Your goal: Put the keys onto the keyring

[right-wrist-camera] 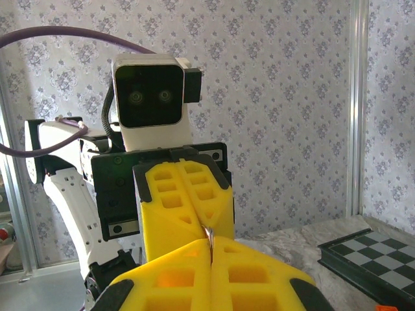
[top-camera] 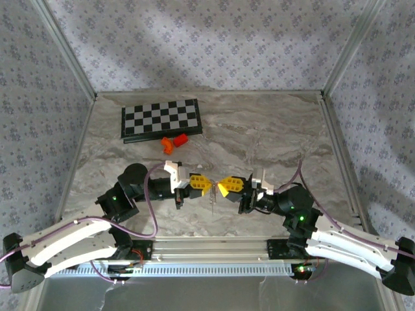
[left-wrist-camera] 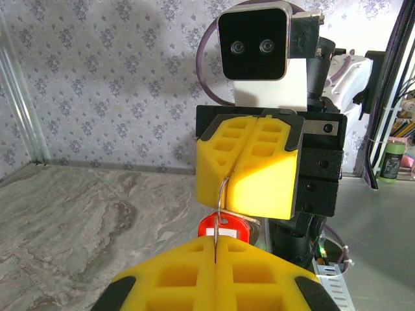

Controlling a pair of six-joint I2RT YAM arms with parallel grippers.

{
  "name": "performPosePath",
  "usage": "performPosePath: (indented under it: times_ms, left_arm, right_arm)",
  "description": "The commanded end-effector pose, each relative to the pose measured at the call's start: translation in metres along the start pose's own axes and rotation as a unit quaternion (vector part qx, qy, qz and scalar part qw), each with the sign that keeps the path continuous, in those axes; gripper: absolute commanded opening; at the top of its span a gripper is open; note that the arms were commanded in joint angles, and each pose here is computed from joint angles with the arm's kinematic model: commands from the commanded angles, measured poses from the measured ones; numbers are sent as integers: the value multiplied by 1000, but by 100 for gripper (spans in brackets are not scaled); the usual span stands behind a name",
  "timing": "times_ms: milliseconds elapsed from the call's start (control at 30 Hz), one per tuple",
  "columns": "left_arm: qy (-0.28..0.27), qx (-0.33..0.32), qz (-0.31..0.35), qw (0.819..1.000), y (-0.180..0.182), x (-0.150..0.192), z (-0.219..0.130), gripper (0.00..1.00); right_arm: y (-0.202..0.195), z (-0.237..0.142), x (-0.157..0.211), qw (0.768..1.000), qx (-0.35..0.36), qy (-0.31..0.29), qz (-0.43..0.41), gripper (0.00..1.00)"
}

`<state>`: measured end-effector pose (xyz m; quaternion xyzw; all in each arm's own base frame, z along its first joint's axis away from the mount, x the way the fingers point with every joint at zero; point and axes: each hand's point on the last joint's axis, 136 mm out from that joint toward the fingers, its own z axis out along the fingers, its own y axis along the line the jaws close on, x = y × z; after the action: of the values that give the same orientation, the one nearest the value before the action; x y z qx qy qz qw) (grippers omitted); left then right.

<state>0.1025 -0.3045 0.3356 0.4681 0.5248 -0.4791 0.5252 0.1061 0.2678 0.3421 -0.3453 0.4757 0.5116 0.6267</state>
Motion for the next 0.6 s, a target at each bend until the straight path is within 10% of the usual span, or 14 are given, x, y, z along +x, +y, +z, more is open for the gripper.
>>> performPosePath:
  times_ms: [0, 567]
  left_arm:
    - [-34, 16, 23, 999, -8, -26, -2, 0]
    - [-35, 17, 23, 999, -9, -25, -3, 0]
  right_arm:
    - [-1, 0, -7, 1000, 2, -14, 2, 0]
    - [-1, -3, -10, 1000, 2, -23, 1, 0]
